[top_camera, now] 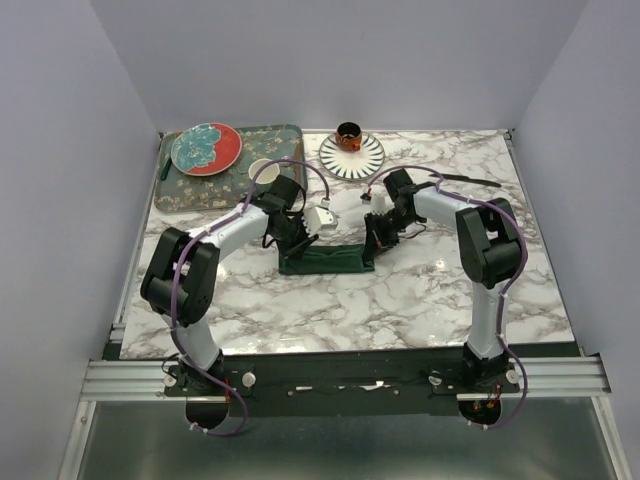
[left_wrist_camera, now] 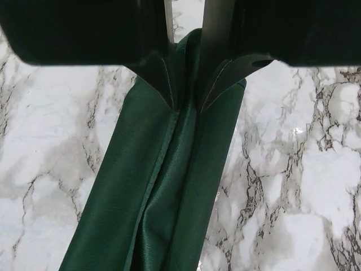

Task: Fold the napkin into a case and place the utensils inside
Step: Fold the 2/3-rectangle-folded napkin at the center of the board, then smooth out the smaller rectangle-folded napkin at the center of the board.

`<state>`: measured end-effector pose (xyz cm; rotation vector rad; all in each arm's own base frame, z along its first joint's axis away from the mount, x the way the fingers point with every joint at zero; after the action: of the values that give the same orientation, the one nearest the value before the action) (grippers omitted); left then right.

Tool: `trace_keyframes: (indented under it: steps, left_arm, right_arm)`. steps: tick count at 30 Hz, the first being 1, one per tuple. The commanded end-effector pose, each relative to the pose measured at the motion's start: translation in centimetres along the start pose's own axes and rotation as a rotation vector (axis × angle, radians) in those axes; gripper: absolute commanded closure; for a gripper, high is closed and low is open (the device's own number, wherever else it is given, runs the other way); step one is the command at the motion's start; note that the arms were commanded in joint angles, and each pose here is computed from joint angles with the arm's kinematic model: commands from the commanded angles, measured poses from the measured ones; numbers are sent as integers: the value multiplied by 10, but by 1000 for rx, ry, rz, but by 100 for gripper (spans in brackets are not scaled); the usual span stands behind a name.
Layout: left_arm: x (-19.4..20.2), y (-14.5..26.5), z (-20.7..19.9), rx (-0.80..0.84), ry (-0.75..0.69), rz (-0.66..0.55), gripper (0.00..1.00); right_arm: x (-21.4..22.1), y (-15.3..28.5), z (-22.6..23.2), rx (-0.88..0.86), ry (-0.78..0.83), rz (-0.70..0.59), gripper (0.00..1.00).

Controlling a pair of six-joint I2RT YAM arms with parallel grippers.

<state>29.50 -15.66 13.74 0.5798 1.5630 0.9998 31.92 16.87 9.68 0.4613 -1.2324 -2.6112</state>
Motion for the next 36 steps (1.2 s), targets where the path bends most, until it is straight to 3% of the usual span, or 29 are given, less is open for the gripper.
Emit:
trace_keyframes:
  steps: [1,4,9,14,19,22,23,25,26,29,36]
  left_arm:
    - [8,-9,7,66,105,21,70]
    - [16,-18,11,87,165,32,68]
    - [18,-17,20,60,255,0,49]
    - [0,25,33,14,391,-237,27]
    - [-21,79,30,23,442,-477,13]
    - [-26,80,12,145,507,-530,29]
    - [-26,76,7,179,538,-533,41]
    - [-23,60,-5,299,626,-535,53]
    - [-18,48,-14,346,659,-513,64]
    - [-10,23,-21,430,790,-508,78]
    - [-7,-14,-1,445,909,-537,82]
  right_arm:
    - [3,-10,-17,85,15,39,99]
    - [3,-11,-17,85,15,42,99]
    - [4,-11,-17,85,19,44,99]
    - [5,-11,-18,85,22,47,99]
    - [5,-11,-18,88,24,46,99]
    - [5,-11,-18,86,27,45,99]
    - [5,-11,-18,83,25,45,99]
    - [5,-11,-17,82,23,44,99]
    - [5,-11,-17,80,20,44,99]
    - [5,-11,-18,82,25,48,99]
    - [5,-11,-18,77,30,52,99]
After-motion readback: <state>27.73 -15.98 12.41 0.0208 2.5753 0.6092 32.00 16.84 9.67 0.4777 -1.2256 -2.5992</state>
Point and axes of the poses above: each gripper's point midway between its finger pads, its own y axis back along the fingers, its own z axis along the line the jaws close on, x = y × z, the point moved 10 cm from there along y, back along the fingers, and after that the axes turned 1 degree about -y, right-handed, at the moved point
